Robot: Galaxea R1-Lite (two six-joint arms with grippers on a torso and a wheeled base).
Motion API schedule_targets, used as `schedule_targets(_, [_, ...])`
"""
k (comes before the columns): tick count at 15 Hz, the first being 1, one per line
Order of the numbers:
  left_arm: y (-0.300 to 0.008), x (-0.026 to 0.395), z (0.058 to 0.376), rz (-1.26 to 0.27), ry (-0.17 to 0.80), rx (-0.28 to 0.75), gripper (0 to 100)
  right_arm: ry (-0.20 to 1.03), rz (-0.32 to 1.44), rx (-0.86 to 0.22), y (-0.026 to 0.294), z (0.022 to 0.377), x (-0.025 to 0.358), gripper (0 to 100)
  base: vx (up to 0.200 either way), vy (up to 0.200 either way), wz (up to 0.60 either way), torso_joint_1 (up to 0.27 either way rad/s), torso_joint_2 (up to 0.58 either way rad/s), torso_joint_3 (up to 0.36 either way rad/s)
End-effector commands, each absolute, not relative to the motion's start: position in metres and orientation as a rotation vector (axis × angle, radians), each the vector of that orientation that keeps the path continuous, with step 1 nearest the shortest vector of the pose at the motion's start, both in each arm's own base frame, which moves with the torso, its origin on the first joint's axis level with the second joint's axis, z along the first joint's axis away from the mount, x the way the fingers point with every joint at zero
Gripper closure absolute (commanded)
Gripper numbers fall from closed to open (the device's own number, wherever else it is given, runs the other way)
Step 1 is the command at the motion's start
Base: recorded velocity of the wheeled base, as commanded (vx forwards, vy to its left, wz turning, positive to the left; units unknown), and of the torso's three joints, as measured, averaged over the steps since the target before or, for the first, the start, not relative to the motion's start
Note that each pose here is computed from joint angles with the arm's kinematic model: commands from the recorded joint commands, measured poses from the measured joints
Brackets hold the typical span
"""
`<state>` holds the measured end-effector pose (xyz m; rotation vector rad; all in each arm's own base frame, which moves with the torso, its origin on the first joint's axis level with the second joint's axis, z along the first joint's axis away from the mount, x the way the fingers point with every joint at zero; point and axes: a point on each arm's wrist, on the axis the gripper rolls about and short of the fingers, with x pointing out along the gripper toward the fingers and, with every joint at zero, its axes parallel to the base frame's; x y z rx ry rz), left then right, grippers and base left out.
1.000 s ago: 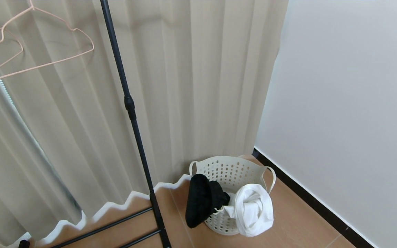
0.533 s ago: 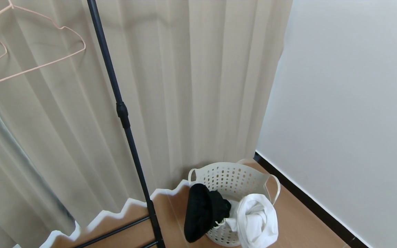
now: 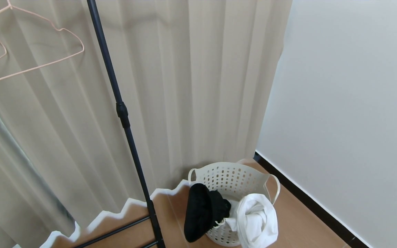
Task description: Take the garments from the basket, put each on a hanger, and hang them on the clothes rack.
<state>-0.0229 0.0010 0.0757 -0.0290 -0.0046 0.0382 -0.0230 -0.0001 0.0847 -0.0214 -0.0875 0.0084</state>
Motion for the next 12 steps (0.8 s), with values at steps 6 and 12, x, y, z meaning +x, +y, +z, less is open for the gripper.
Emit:
schedule_targets(6, [0.0013,-0.0228,0.0758,0.052,-0.004,-0.043,0,-0.088,0.008,-0.021,-0.0001,0.0846,-0.0231,0,0.000,0.000,0.00,0.000,0.00,-0.135])
schedule_targets(12, [0.0012,-0.0228,0.0758,0.047,-0.004,-0.040,0,-0.089,0.008,-0.021,-0.0001,0.0848,-0.0231,0,0.000,0.000,0.00,0.003,0.00,-0.195])
